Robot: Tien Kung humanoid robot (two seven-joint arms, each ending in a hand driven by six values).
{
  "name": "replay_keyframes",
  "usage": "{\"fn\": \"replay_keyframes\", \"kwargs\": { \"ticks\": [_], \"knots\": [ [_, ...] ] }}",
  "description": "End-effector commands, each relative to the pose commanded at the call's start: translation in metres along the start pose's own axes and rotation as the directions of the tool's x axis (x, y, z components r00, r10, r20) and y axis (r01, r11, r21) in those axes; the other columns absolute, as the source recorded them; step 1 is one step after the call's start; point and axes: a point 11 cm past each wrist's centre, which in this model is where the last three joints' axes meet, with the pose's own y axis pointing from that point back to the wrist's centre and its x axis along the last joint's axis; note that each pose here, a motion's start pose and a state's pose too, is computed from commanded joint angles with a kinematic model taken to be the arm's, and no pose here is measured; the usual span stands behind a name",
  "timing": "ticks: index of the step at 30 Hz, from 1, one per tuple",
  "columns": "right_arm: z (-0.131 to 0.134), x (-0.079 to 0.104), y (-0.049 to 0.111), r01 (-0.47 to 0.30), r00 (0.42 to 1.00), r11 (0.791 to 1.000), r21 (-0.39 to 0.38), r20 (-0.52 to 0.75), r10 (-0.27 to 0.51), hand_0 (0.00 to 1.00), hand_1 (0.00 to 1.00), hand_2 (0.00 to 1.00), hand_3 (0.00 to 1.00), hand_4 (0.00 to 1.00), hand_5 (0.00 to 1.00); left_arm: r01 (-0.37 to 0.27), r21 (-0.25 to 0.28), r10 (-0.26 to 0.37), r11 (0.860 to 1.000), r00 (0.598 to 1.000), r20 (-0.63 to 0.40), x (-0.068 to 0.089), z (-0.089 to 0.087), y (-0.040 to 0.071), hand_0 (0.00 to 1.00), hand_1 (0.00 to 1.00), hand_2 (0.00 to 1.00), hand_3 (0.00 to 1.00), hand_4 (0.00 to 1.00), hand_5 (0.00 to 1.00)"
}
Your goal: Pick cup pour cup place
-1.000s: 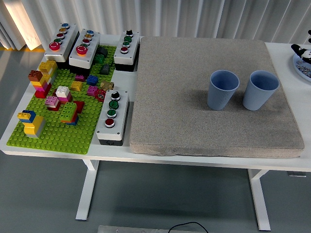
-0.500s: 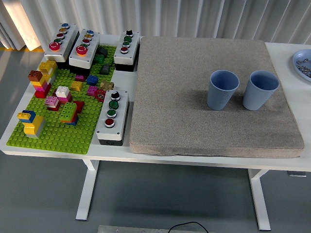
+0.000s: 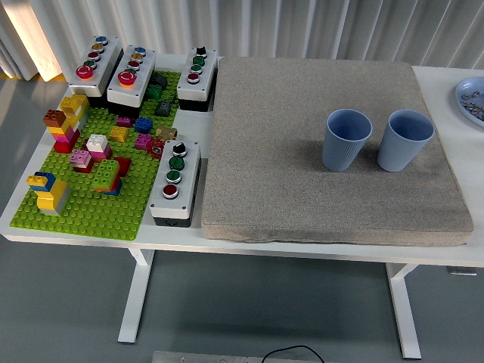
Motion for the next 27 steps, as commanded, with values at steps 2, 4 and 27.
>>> {"fn": "replay_keyframes", "kwargs": {
  "ticks": [2, 4, 27],
  "knots": [
    [0.001, 0.001, 0.000, -0.005, 1.000, 1.000, -0.008, 0.003, 0.005, 0.823, 0.757, 0.749, 0.774, 0.810, 0.668, 0.000, -0.001, 0.000, 1.000, 1.000, 0.000, 0.000, 0.000, 0.000, 0.740, 0.769, 0.825, 0.645, 0.520, 0.945],
    [0.005, 0.000, 0.000, 0.001, 1.000, 0.999, -0.035, -0.021, -0.002, 0.823, 0.757, 0.749, 0.774, 0.810, 0.668, 0.000, -0.002, 0.000, 1.000, 1.000, 0.001, 0.000, 0.001, 0.000, 0.740, 0.769, 0.825, 0.645, 0.520, 0.945],
    [0.029, -0.006, 0.005, 0.032, 0.987, 0.989, -0.144, -0.150, -0.054, 0.889, 0.799, 0.821, 0.803, 0.795, 0.998, -0.001, -0.003, 0.001, 1.000, 1.000, 0.000, 0.001, 0.000, 0.000, 0.740, 0.769, 0.824, 0.643, 0.519, 0.946]
  ]
}}
